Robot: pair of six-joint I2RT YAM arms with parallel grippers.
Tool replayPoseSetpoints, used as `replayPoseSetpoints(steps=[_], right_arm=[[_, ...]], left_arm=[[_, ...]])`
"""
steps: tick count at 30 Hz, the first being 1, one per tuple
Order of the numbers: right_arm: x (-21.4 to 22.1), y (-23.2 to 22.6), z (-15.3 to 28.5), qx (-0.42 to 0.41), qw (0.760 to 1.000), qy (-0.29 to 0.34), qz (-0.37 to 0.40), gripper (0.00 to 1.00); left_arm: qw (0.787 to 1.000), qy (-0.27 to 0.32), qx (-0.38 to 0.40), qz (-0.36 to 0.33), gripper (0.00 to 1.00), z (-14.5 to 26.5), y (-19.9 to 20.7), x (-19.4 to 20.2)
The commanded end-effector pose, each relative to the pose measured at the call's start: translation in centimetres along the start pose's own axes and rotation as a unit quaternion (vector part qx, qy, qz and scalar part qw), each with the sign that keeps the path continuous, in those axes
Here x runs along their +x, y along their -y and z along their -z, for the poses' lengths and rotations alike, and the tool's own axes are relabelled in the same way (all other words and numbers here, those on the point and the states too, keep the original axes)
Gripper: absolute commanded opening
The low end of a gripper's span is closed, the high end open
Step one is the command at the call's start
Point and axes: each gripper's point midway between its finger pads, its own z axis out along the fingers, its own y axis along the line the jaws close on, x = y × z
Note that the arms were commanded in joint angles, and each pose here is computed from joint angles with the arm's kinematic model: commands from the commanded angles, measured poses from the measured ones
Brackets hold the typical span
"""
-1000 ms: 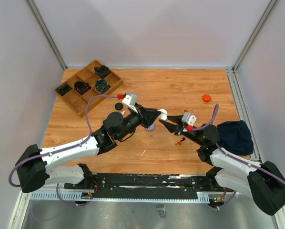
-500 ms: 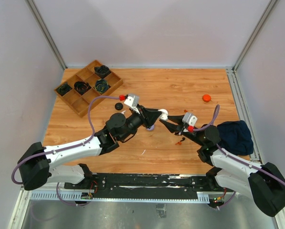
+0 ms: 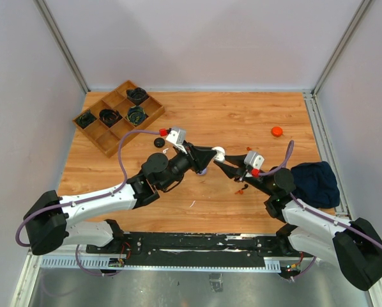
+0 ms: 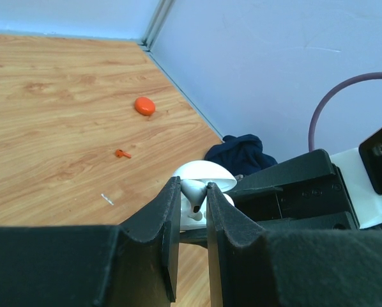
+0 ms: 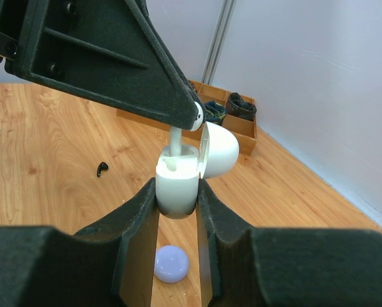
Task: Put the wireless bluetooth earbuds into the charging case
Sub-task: Place the earbud in the charging case.
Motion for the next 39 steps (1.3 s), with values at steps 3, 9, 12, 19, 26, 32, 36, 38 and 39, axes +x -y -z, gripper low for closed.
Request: replayPoseSetpoints(steps=[3, 9, 12, 19, 26, 32, 36, 38, 39], right_arm=[[-1.6, 0.4, 0.1, 0.006, 0.999, 0.029, 0.024, 0.01], [-1.6, 0.3, 0.1, 0.006, 0.999, 0.030, 0.025, 0.01], [-1.6, 0.3, 0.1, 0.005, 0.999, 0.029, 0.024, 0.01], [-1.6, 0.4, 0.1, 0.007, 0.999, 0.031, 0.025, 0.01], [-1.2, 0.5, 0.2, 0.011, 0.999, 0.025, 0.026, 0.01], [-0.8, 0.6, 0.5, 0.019, 0.999, 0.019, 0.029, 0.01], [-0.4, 0.8, 0.6, 0.025, 0.999, 0.013, 0.031, 0.01], [-0.2, 0.9, 0.8, 0.030, 0.999, 0.010, 0.031, 0.01], [-0.1, 1.0, 0.8, 0.034, 0.999, 0.008, 0.031, 0.01]], left_arm=[[1.000, -0.018, 0.018, 0.011, 0.22, 0.5, 1.2, 0.5], [0.999, -0.023, 0.020, 0.013, 0.22, 0.5, 1.5, 0.3], [0.999, -0.031, 0.015, 0.010, 0.24, 0.3, 1.3, 0.7], [0.999, -0.038, -0.006, 0.012, 0.41, 0.2, 0.5, 1.1], [0.999, -0.033, -0.032, 0.003, 0.59, 0.6, 0.0, 0.0], [0.996, -0.027, -0.082, -0.009, 0.65, 1.9, -1.7, -1.1], [0.990, -0.025, -0.139, -0.031, 0.69, 2.9, -4.0, -1.5], [0.984, -0.032, -0.169, -0.043, 0.70, 3.2, -5.3, -1.4], [0.982, -0.037, -0.181, -0.047, 0.70, 3.3, -5.9, -1.3]])
